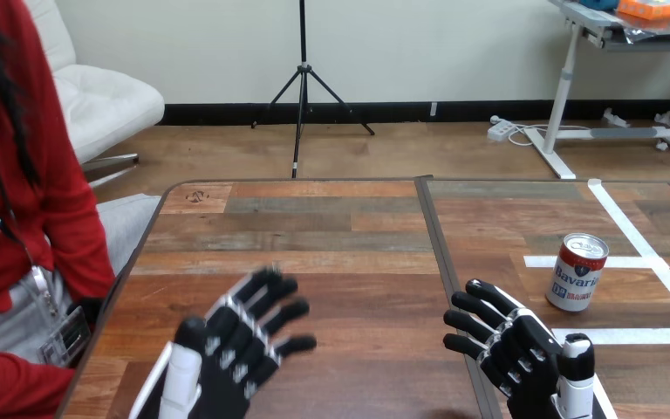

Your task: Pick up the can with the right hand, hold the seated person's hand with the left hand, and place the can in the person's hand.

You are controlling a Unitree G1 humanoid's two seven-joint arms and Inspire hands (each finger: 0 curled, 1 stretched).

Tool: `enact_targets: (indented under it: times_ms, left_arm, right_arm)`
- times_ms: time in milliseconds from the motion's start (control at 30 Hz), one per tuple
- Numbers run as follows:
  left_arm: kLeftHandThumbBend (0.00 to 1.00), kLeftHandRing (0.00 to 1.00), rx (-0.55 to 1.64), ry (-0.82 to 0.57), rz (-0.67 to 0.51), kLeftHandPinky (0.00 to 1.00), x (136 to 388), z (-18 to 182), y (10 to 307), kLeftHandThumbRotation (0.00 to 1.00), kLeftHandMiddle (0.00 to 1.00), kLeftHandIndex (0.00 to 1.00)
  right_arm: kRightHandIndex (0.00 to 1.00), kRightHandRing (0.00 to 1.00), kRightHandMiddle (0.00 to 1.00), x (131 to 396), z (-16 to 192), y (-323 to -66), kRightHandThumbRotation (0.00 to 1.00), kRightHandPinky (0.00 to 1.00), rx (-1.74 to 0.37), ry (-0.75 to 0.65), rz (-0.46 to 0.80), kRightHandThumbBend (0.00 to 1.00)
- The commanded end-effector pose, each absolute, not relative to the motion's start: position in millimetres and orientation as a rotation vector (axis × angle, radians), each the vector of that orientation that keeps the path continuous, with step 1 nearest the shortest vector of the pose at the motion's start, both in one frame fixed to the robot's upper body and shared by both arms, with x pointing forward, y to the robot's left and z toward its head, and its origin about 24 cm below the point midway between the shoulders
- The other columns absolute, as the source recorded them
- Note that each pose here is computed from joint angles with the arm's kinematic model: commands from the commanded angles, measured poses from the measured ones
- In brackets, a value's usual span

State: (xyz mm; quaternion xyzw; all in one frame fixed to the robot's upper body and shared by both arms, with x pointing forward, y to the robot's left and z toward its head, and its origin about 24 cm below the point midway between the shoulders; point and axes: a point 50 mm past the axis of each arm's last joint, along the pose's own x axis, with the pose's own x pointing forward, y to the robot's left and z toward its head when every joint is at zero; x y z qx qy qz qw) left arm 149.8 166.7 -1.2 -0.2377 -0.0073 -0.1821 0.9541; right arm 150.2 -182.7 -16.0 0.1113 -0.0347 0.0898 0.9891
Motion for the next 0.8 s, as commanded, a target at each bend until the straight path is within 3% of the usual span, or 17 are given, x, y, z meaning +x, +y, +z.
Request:
enact_targets:
  times_ms: [0, 767]
  left_arm:
    - [0.86, 0.85, -0.575, -0.109, -0.353, 0.74, 156.3, 9.6, 149.9, 0.79, 0.86, 0.83]
    - [0.88, 0.84, -0.547, -0.118, -0.352, 0.76, 162.6, 12.2, 148.1, 0.77, 0.84, 0.80]
  right_arm:
    - [0.81, 0.81, 0.83, 160.4, -4.4, -173.1, 0.99, 0.76, 0.257, -0.148, 0.192, 0.92]
    - [0.82, 0.81, 0.83, 159.8, -6.8, -172.4, 0.99, 0.77, 0.257, -0.135, 0.199, 0.93]
